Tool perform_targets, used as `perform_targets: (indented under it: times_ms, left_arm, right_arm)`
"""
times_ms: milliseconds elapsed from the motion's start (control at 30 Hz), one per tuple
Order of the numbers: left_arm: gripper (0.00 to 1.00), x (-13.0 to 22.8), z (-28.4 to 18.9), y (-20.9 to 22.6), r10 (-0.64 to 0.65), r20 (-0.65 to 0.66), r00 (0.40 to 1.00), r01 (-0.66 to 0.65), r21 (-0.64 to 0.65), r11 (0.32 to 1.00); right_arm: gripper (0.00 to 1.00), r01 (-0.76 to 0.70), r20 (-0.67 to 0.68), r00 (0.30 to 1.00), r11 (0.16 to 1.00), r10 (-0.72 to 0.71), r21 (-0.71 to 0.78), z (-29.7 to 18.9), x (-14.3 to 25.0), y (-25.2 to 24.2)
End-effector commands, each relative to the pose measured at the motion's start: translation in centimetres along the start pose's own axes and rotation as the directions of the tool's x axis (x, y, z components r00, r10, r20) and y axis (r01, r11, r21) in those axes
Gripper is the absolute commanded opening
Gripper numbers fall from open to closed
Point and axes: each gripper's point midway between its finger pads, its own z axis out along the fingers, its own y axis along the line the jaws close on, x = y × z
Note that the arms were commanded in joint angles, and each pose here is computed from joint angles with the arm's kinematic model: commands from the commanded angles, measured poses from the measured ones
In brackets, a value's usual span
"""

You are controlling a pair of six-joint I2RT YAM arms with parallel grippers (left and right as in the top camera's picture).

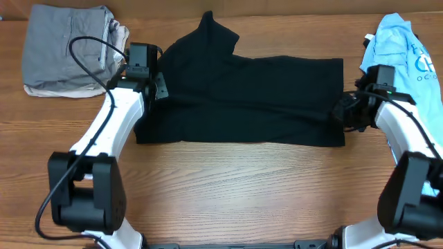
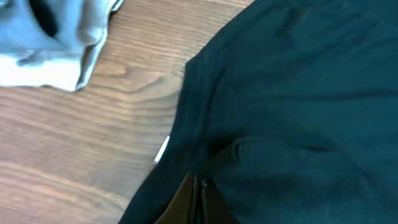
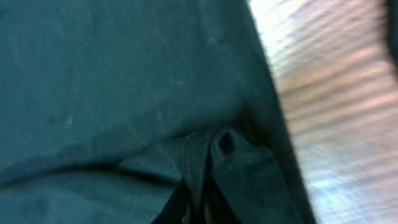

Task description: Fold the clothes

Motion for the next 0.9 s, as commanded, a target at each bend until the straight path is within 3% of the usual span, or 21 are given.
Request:
perform_targets:
  times_ms: [0, 67, 133, 300, 367, 500, 667, 867]
  left_arm:
    - [0.06, 0.8, 2.0, -0.4, 0.0, -0.013, 1.0, 0.0, -0.01, 1.0]
    - [0.19, 0.2, 2.5, -0.5, -0.002, 0.009, 1.0, 0.002, -0.009, 1.0]
    - [0.41, -0.8, 2.5, -0.1, 0.012, 0.055, 0.998, -0.01, -0.036, 0.999]
    - [0.88, -4.4, 0.6, -0.3, 0.119, 0.134, 0.984, -0.112, -0.06, 0.992]
    - [1.0, -6.0, -0.9, -0.5, 0.14, 0.143, 0.98, -0.133, -0.061, 0.989]
    - [1.0, -9.7, -5.9, -1.2, 0.15, 0.149, 0.977, -0.148, -0.026, 0.989]
    - [1.0, -12.8, -14.1, -3.1, 0.217, 0.177, 0.96, -0.239, 0.112, 0.965]
    - [1.0, -14.5, -20.3, -5.1, 0.227, 0.261, 0.938, -0.293, 0.251, 0.923]
  right_arm:
    - [0.16, 0.019, 0.012, 1.0, 1.0, -0.019, 0.007, 1.0, -0.7, 0.4]
    - [0.31, 0.021, 0.023, 1.0, 1.0, -0.021, 0.007, 1.2, -1.0, 0.4]
    - [0.42, 0.022, 0.044, 0.999, 1.0, -0.022, 0.005, 1.2, -1.6, 0.4]
    - [0.56, 0.019, 0.06, 0.998, 1.0, -0.02, 0.009, -0.4, -3.1, 0.4]
    - [0.6, 0.021, 0.053, 0.998, 1.0, -0.022, 0.015, -2.1, -3.8, 0.7]
    - [0.69, 0.076, 0.06, 0.995, 0.997, -0.078, 0.028, -8.0, -5.5, 2.4]
    - [1.0, 0.185, 0.055, 0.981, 0.982, -0.188, 0.048, -16.7, -5.7, 4.3]
    - [1.0, 0.228, 0.155, 0.96, 0.972, -0.233, 0.047, -25.2, -5.8, 6.1]
